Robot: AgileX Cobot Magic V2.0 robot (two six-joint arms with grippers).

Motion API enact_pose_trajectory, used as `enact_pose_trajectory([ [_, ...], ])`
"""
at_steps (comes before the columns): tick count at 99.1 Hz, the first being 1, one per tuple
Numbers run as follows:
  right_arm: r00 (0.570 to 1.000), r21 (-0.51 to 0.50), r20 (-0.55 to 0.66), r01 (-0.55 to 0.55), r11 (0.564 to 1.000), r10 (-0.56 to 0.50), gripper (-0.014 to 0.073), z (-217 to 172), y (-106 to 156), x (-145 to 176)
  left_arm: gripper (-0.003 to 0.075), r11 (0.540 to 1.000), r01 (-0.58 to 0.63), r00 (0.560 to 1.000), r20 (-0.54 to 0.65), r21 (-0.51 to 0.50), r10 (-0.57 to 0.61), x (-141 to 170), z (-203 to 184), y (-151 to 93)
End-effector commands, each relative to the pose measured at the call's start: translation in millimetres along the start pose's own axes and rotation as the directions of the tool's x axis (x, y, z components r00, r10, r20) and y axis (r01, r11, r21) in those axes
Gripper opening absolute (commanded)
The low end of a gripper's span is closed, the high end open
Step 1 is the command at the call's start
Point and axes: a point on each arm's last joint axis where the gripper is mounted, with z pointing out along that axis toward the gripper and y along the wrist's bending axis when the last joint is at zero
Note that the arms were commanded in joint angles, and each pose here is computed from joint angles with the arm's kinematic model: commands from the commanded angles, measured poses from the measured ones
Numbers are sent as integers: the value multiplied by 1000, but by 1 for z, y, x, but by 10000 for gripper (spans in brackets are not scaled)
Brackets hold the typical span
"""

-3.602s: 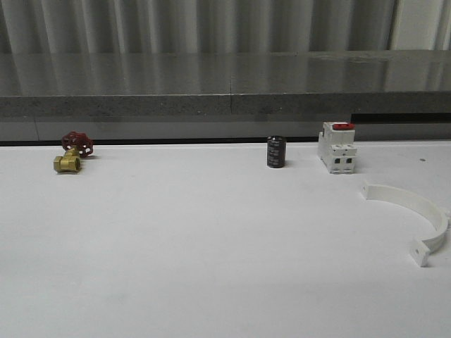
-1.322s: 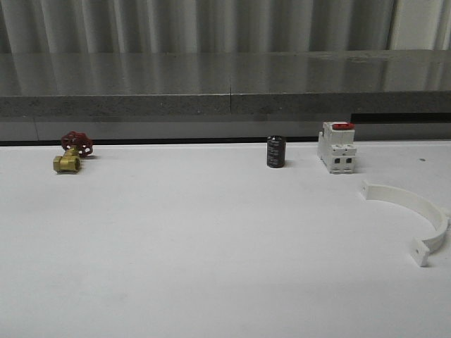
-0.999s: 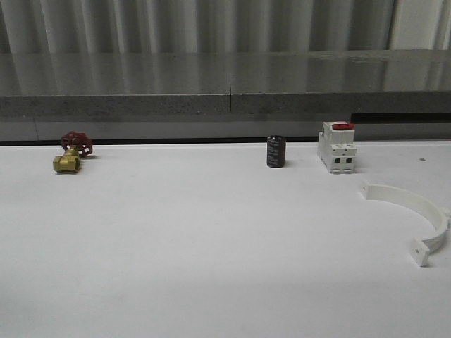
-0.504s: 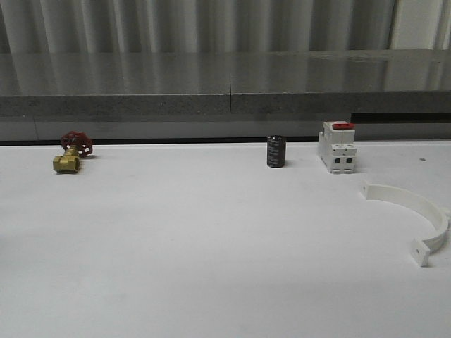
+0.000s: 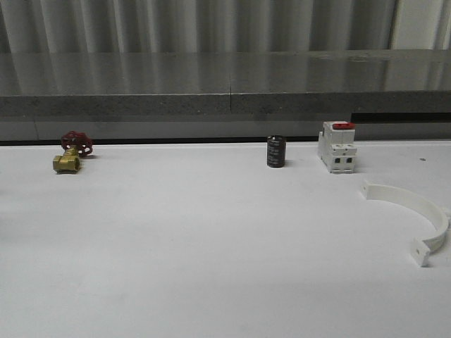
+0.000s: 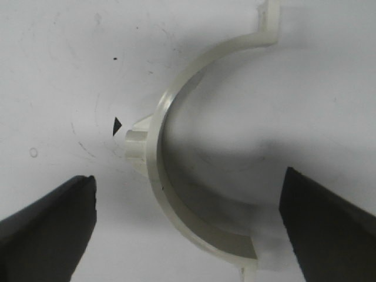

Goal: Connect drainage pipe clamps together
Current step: 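Move the left gripper down over the white clamp half and grasp it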

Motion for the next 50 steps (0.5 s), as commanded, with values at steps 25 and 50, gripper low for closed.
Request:
enact_pose_trajectory([
  [25, 993, -2, 118, 9, 1000, -9, -68, -3, 1, -14, 608, 1000, 23, 996, 88, -19, -21, -10, -10, 10],
  [50, 993, -2, 118, 9, 1000, -9, -68, -3, 1, -14, 607, 999, 30, 996, 88, -22, -28, -10, -5, 14],
])
